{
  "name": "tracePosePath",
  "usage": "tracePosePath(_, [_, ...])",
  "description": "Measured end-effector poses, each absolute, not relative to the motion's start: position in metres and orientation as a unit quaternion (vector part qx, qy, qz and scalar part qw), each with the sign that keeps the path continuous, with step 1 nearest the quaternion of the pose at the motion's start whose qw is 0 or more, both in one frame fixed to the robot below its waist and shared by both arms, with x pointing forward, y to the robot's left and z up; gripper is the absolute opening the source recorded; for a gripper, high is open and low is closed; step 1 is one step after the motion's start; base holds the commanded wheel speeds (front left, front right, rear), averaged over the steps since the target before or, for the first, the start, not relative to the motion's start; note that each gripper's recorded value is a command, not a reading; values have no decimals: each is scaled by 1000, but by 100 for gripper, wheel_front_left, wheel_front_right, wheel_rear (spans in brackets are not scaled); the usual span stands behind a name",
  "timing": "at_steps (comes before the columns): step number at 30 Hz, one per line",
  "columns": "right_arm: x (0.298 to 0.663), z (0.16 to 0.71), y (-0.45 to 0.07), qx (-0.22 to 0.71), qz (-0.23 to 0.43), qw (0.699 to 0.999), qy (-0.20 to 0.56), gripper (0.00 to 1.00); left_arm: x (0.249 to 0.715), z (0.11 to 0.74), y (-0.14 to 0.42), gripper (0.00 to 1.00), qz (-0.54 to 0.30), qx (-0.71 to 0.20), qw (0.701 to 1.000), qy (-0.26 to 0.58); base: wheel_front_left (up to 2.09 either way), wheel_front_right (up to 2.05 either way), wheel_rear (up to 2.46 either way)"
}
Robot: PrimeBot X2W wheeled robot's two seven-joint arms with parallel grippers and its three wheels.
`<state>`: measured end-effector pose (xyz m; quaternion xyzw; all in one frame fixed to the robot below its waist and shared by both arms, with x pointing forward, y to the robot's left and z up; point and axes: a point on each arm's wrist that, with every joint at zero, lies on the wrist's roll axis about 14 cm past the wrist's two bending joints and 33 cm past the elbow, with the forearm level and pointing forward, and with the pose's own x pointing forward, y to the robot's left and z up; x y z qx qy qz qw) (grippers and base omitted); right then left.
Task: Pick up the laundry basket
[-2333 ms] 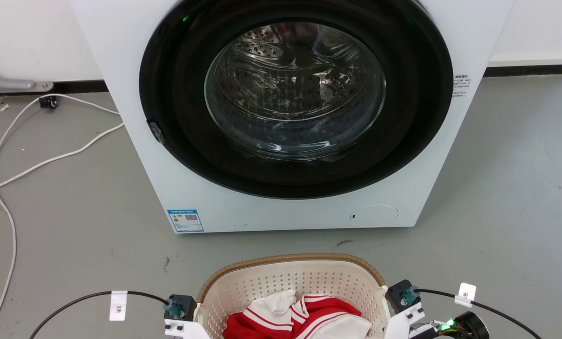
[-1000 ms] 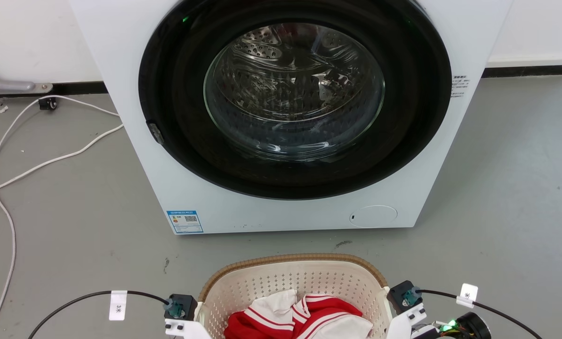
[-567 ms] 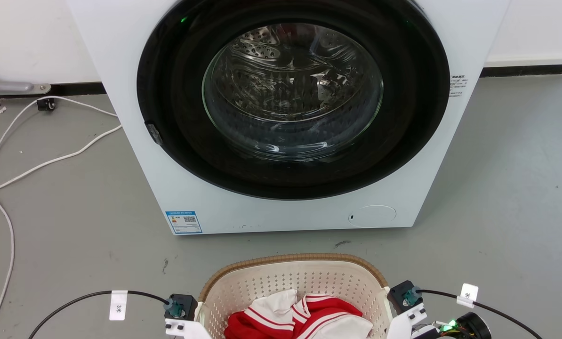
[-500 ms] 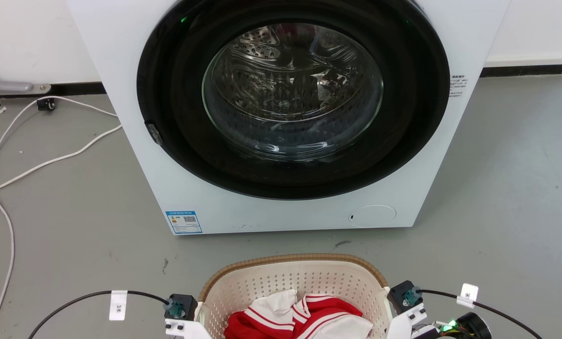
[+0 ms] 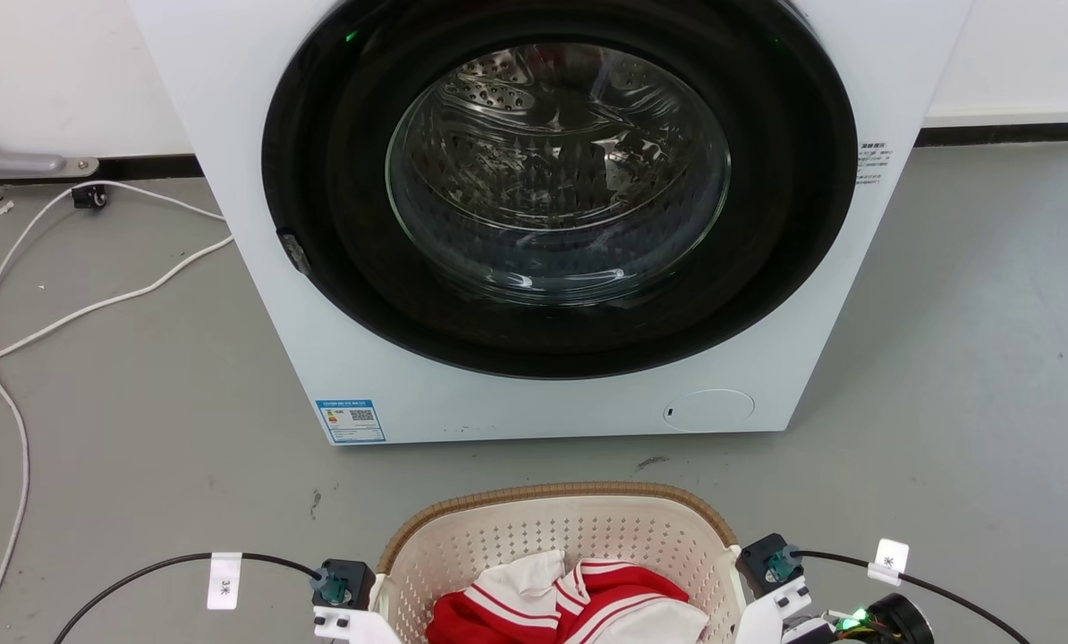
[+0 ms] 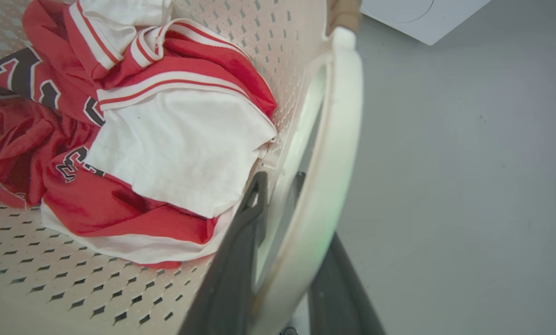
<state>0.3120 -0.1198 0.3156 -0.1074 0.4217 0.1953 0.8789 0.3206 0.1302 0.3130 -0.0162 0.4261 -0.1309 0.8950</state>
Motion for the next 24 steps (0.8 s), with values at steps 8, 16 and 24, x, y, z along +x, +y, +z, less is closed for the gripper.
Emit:
tracePosePath(8, [312,315,-120,-106,195,878,423,0,320,312,131,0,-130,-17,894,428,0,0,0])
tracePosePath(16, [311,314,-119,-106,196,878,425,0,320,311,131,0,-131,-16,894,429,0,0,0])
tracePosePath(24, [311,314,-119,-106,196,877,425,0,320,311,131,0,-130,-17,894,429,0,0,0])
